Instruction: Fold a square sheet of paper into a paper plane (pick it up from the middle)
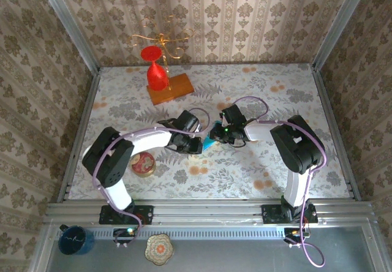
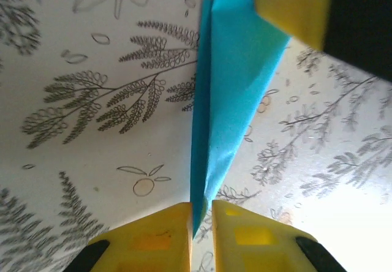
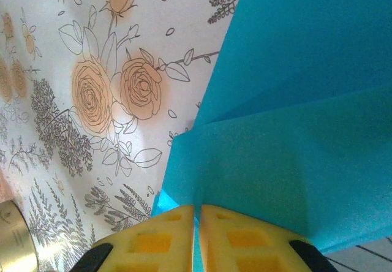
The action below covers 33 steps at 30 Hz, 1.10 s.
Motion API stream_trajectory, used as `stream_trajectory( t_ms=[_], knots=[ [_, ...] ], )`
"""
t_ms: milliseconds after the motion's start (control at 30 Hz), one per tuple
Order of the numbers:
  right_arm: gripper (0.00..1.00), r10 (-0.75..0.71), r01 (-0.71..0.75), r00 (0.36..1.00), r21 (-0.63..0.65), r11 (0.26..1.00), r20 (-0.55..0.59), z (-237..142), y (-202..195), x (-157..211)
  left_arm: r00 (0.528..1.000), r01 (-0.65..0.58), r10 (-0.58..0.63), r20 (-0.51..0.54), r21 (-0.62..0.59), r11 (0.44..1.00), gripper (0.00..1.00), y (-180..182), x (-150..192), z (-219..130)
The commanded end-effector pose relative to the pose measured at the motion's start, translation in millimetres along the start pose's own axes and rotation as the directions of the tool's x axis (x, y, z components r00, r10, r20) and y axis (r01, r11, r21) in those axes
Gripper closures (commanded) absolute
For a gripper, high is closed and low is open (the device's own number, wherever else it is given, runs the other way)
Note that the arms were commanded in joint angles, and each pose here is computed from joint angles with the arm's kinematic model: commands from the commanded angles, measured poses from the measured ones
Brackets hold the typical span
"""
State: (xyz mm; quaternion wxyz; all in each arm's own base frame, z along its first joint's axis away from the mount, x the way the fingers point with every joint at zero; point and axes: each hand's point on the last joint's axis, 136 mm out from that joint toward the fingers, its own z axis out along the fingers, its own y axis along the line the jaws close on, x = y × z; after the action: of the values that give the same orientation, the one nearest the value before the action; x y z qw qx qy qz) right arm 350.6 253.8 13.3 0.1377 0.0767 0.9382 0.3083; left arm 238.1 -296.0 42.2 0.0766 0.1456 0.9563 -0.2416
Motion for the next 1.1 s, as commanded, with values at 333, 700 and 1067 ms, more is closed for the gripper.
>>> stream_trajectory(
  t_ms=[333, 700, 1067],
  knots=[
    [0.85, 0.026, -0.027, 0.987, -0.002, 1.000, -0.156, 17.3, -26.6, 50.7, 0.996, 0.052, -0.068, 0.056, 0.252, 0.966, 0.94, -36.0, -33.2, 8.5],
    [0.86, 0.028, -0.031, 0.987, -0.016, 0.999, -0.158, 18.6, -24.5, 50.1, 0.994, 0.095, -0.104, 0.033, 0.201, 0.975, 0.97, -16.2, -32.1, 24.4],
    [0.87, 0.024, -0.027, 0.988, -0.018, 0.999, -0.154, 17.7, -25.3, 50.2, 0.991, 0.135, -0.132, -0.030, 0.147, 0.980, 0.98, -1.6, -17.6, 38.6]
  ],
)
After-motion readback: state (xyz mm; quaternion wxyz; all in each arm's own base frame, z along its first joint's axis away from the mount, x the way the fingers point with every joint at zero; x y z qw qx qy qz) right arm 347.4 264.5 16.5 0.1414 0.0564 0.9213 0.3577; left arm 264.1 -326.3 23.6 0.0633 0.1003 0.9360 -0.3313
